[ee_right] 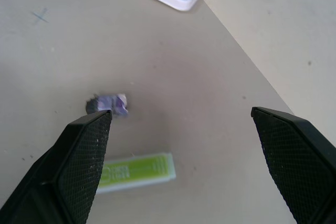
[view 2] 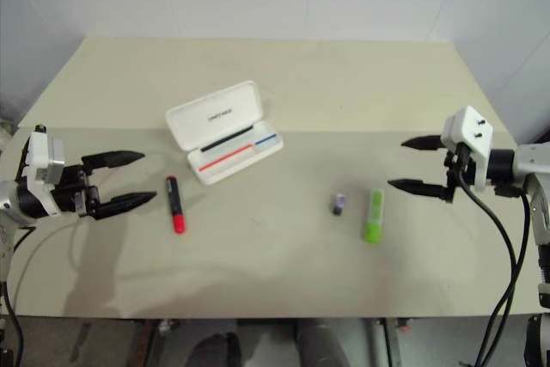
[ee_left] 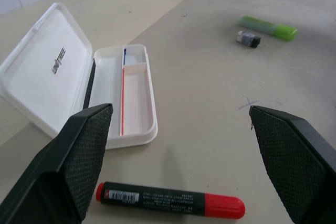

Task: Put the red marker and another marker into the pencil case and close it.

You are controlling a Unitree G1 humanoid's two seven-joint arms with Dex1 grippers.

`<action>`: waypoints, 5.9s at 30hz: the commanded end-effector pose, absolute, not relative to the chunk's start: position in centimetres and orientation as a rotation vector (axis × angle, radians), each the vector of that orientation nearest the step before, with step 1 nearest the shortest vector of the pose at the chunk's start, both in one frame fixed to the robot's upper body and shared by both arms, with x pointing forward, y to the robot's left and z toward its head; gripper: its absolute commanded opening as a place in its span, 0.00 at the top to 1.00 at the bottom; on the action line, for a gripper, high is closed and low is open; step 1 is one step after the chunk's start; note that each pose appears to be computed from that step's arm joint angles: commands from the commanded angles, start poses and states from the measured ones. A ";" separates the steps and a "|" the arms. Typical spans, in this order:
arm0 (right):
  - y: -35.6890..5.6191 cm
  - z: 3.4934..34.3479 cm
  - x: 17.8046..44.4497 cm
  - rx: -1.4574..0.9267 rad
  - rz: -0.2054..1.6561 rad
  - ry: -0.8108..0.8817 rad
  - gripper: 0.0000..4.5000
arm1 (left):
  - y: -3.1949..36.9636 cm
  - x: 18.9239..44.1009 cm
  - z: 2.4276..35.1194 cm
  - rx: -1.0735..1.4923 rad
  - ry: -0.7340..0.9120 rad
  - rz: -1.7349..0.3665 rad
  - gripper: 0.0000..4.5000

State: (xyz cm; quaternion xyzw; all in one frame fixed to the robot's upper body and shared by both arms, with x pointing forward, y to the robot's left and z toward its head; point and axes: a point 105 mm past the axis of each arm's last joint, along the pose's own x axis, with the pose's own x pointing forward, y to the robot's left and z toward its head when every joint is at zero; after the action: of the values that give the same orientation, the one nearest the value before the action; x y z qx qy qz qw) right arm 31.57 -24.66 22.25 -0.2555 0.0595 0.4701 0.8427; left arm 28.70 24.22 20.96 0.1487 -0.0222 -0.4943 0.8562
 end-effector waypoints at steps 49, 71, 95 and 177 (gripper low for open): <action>-19.9 22.6 26.4 -0.348 0.976 -0.069 0.00 | 12.7 38.8 15.3 0.379 0.205 -1.182 0.01; -20.5 22.3 26.5 -0.355 0.931 -0.067 0.00 | 12.0 39.0 13.6 0.467 0.291 -1.232 0.36; -22.8 24.4 25.8 -0.316 0.906 -0.136 0.00 | 11.2 37.4 18.8 0.653 0.022 -1.308 0.99; -22.8 23.7 27.7 -0.361 1.018 -0.052 0.00 | 11.6 23.7 20.8 0.435 -0.148 -1.187 0.00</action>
State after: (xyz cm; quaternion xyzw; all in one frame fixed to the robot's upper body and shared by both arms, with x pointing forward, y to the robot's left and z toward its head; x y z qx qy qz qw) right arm 27.78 -22.69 22.82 -0.1520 -0.0145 0.4811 0.8632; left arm 24.18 11.36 18.63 0.2144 -0.0352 -0.5768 0.7875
